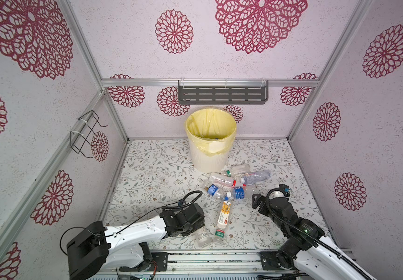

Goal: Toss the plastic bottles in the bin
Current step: 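Lower the left gripper onto the white-capped small bottle nearest the robot and close it, then lift the white-capped bottle with the left gripper and carry it over the bin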

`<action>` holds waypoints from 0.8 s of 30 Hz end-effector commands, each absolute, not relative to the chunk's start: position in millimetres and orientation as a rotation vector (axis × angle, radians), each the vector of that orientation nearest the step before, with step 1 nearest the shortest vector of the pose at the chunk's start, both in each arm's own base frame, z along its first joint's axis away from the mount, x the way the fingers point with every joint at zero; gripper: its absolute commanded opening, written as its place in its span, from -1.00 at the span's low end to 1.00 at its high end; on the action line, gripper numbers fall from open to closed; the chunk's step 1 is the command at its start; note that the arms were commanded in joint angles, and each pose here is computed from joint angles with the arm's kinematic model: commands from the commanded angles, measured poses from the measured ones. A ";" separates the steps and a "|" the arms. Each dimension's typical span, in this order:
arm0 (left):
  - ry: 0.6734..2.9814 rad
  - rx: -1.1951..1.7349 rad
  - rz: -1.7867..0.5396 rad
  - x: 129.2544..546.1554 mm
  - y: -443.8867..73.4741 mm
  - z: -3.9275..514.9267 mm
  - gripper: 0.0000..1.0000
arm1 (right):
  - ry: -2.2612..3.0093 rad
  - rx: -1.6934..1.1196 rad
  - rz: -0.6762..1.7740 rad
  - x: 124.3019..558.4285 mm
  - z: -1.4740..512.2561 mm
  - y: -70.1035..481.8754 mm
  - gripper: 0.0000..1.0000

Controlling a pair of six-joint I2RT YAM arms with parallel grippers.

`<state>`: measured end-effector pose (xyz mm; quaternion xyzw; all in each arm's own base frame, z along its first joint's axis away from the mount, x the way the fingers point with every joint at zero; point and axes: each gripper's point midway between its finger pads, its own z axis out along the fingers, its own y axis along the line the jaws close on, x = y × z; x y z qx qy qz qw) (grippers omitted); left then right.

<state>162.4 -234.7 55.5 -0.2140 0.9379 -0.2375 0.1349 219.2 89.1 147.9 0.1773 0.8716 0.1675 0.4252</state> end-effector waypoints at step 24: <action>2.428 -0.389 -0.872 321.5 -179.0 208.3 -0.14 | 2.176 0.662 0.199 249.9 156.8 65.2 0.98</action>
